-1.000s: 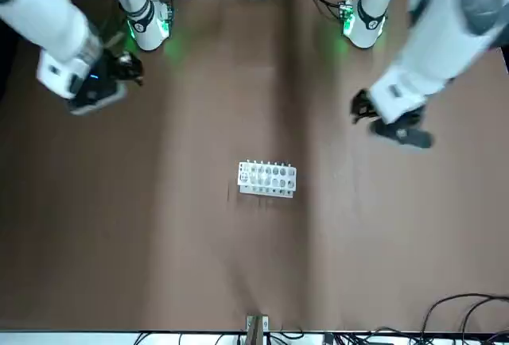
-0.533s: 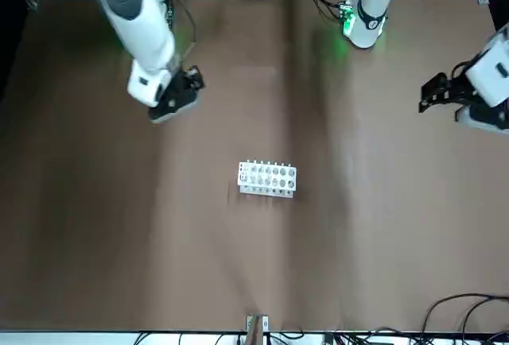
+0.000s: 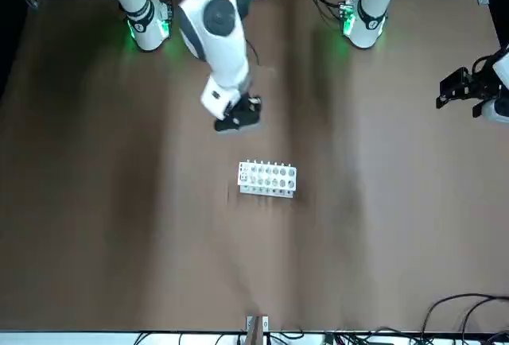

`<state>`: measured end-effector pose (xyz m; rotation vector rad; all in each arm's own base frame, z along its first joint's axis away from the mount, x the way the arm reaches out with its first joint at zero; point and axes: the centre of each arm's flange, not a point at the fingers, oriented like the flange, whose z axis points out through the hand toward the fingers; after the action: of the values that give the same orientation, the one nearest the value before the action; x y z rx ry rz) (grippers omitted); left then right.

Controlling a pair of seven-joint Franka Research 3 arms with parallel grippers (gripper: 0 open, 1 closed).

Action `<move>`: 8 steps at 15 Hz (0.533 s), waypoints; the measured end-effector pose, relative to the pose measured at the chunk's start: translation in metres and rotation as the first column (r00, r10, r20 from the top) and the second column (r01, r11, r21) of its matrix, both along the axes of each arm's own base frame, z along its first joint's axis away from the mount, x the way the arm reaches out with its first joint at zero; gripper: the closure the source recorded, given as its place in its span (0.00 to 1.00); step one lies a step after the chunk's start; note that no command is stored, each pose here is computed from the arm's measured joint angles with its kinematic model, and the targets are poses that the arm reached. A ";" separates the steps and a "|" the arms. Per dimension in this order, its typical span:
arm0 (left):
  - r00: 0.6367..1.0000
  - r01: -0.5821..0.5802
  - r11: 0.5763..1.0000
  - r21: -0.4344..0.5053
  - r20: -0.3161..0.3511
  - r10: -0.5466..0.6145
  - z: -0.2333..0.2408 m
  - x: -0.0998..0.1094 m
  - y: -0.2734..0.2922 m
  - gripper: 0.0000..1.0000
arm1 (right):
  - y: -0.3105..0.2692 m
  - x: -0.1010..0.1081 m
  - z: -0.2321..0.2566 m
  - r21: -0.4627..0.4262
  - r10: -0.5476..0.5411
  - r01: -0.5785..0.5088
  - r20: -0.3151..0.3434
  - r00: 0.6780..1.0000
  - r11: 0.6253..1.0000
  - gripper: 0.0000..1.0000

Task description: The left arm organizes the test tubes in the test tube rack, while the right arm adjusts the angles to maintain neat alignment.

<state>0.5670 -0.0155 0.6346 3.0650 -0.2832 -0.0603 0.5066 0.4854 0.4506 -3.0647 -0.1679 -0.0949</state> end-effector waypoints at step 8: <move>0.997 -0.079 0.997 0.006 0.020 0.079 0.014 -0.008 -0.004 0.00 | 0.065 0.027 -0.058 0.203 -0.098 0.070 0.133 0.986 0.977 0.93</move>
<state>0.5592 -0.0190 0.6486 3.0811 -0.1634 -0.0274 0.5340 0.5507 0.3923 -2.8652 -0.0336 -0.3159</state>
